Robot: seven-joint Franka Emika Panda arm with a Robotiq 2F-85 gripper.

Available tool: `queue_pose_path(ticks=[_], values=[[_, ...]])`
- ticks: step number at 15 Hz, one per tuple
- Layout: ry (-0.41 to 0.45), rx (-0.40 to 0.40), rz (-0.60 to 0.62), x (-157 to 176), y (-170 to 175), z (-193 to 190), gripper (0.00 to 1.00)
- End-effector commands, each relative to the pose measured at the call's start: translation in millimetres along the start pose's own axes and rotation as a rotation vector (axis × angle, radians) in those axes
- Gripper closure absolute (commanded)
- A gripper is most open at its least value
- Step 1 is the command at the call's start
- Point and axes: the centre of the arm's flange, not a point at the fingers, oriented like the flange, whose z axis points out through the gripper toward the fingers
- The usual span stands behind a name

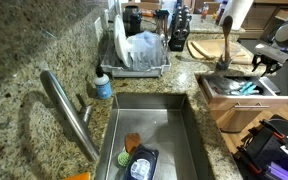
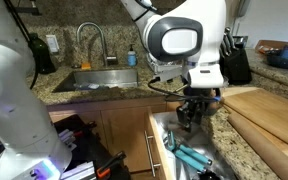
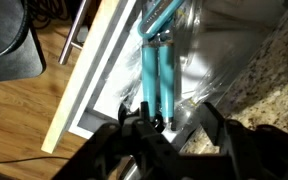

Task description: Put the can opener in the drawer then put it back on the counter top

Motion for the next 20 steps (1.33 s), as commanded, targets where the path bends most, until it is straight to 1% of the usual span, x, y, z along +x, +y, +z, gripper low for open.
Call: queue_pose_path(ticks=[1, 3, 4, 6, 8, 9, 12, 14, 18, 19, 20], values=[[-0.007, 0.016, 0.024, -4.2, -3.6, 14.4, 0.18], [-0.029, 0.039, 0.064, -8.7, -6.7, 38.8, 0.03], [-0.043, 0.042, 0.077, -11.1, -7.5, 48.6, 0.00], [-0.033, 0.048, 0.104, -16.1, -8.3, 70.5, 0.00], [-0.004, 0.024, 0.106, -17.6, -8.9, 84.7, 0.00], [-0.020, 0.029, 0.100, -18.9, -4.4, 63.4, 0.00], [-0.007, 0.009, 0.094, -21.1, -3.8, 82.0, 0.00], [0.048, -0.037, 0.124, -5.1, -6.7, 101.1, 0.00], [0.138, -0.103, 0.226, 35.3, 3.2, 141.3, 0.00], [0.086, -0.070, 0.195, 22.4, 12.4, 118.6, 0.00], [0.106, -0.088, 0.209, 30.8, 15.0, 128.1, 0.00]])
